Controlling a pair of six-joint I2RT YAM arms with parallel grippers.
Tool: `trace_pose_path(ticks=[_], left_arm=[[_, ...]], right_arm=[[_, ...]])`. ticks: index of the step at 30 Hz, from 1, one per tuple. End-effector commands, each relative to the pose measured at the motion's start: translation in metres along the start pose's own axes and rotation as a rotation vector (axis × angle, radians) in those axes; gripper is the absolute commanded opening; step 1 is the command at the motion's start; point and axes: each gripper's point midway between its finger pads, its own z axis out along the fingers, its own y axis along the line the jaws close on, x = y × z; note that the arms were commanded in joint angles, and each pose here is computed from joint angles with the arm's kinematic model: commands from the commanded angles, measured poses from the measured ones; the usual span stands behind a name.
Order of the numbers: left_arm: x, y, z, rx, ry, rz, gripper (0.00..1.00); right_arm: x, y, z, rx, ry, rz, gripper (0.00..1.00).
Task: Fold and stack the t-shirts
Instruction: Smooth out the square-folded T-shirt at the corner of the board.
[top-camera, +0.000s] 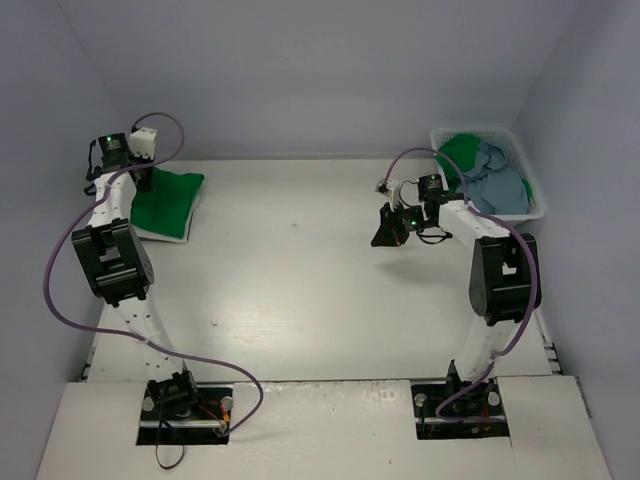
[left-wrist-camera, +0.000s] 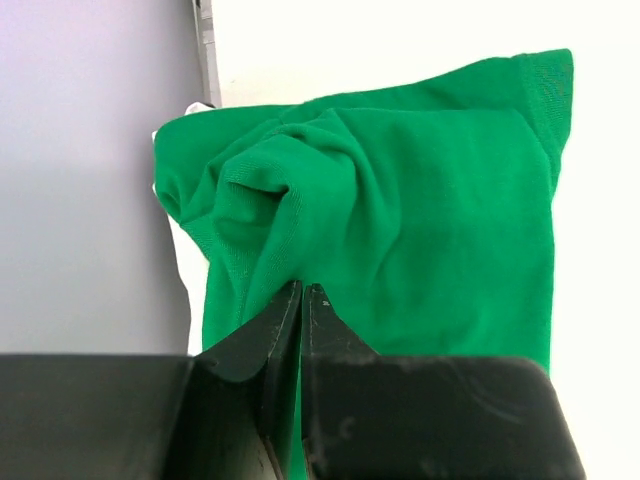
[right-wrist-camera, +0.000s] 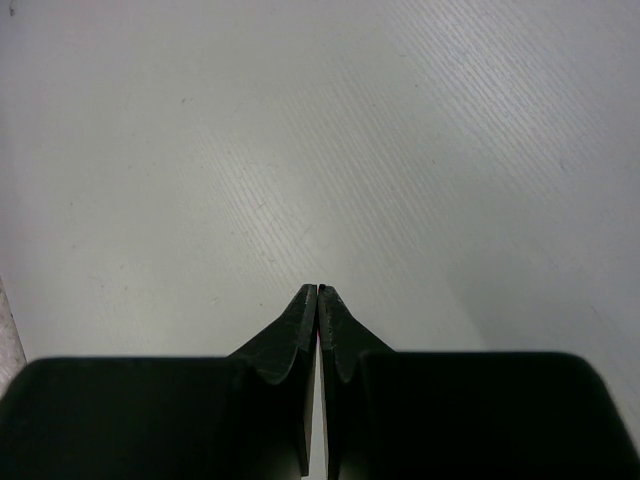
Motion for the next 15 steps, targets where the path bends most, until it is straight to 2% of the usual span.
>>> trace_pose_path(ticks=[1, 8, 15], left_arm=[[-0.033, 0.017, -0.025, -0.073, -0.096, 0.051, 0.0], [-0.013, 0.02, -0.005, -0.093, -0.055, 0.065, 0.0], [0.012, 0.04, 0.019, -0.22, -0.007, 0.089, 0.0]], right_arm=[[-0.012, 0.007, -0.003, -0.029, -0.032, -0.037, 0.01], [-0.009, 0.008, -0.002, -0.027, -0.025, -0.032, 0.01], [-0.004, 0.006, 0.0, -0.028, -0.015, -0.026, 0.01]])
